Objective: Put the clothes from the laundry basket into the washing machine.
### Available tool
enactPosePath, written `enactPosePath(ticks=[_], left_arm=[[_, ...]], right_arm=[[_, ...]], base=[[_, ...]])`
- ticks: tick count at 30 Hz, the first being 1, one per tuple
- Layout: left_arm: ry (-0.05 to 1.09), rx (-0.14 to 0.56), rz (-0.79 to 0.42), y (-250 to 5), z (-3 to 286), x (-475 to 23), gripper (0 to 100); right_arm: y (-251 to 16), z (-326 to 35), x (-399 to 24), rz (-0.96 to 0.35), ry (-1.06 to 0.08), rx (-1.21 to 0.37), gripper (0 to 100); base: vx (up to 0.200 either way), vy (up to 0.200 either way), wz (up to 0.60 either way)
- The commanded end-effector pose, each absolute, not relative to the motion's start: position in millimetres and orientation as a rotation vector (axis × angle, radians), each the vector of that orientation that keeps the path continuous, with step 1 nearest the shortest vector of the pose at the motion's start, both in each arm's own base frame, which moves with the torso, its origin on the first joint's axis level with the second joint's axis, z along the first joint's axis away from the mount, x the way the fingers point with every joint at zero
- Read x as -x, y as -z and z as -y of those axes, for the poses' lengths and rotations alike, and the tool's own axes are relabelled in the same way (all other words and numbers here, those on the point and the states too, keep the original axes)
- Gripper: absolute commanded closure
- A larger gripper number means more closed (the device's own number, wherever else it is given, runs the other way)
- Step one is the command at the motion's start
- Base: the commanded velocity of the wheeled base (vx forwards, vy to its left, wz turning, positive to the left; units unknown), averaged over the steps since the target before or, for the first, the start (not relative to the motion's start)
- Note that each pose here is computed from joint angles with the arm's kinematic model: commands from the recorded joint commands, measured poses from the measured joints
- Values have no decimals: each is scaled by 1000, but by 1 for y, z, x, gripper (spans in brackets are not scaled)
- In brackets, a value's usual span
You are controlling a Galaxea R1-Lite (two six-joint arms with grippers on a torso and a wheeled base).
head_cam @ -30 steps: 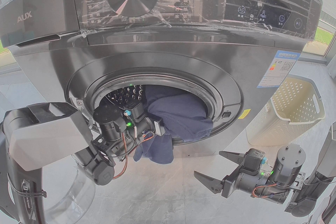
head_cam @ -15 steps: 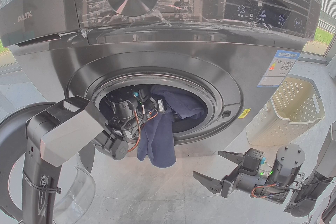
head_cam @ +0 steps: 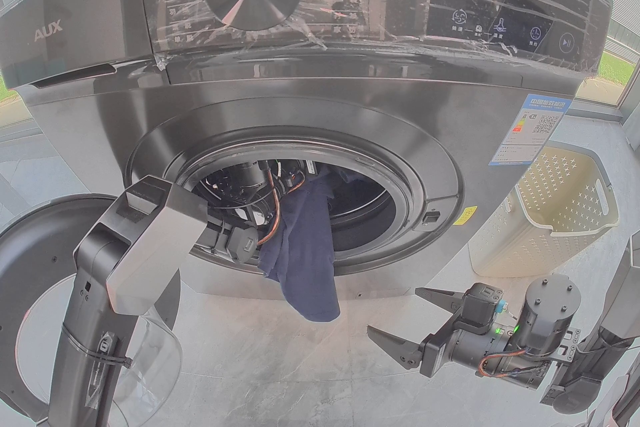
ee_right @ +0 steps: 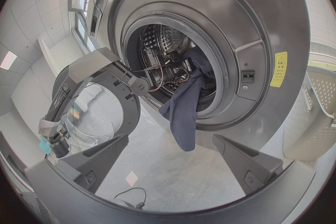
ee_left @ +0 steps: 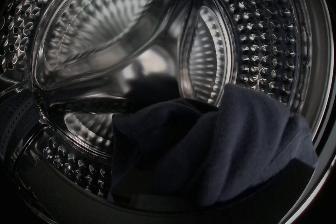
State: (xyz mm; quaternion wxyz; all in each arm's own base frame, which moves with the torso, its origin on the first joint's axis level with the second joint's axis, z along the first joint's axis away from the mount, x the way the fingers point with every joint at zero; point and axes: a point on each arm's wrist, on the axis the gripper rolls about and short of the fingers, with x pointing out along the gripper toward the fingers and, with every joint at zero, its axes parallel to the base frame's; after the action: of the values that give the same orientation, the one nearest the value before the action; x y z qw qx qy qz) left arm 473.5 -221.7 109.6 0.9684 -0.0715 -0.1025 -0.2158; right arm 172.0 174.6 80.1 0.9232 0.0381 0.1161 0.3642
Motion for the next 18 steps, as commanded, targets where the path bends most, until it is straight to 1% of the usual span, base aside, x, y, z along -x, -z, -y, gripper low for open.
enactPosePath(ticks=[1,3,4,7,10,12,18], left_arm=[[416,148,201,-102,218,-482,100],[417,148,193,-100,218,-481,100],[417,149,188,-100,220,-479,0],[389,192,145,-101,222,-471,0],[398,197,57,-105,224,-455,0],[394,170,-45,-105,218,-442,0],[415,110,-242,-95,212,-417,0]], right_arm=[[-78,-175,-173,-245,-747,-76,0],[-78,-175,-173,-248,-747,-75,0],[-78,-175,-173,-248,-747,-75,0],[-78,-175,-173,-248,-748,-75,0],[-78,-175,-173,-247,-747,-75,0],[-78,-175,-173,-247,-748,-75,0],[-78,-175,-173,-245,-750,-74,0]], base=[[0,0,0],[0,0,0],[0,0,0],[0,0,0],[0,0,0],[0,0,0],[0,0,0]])
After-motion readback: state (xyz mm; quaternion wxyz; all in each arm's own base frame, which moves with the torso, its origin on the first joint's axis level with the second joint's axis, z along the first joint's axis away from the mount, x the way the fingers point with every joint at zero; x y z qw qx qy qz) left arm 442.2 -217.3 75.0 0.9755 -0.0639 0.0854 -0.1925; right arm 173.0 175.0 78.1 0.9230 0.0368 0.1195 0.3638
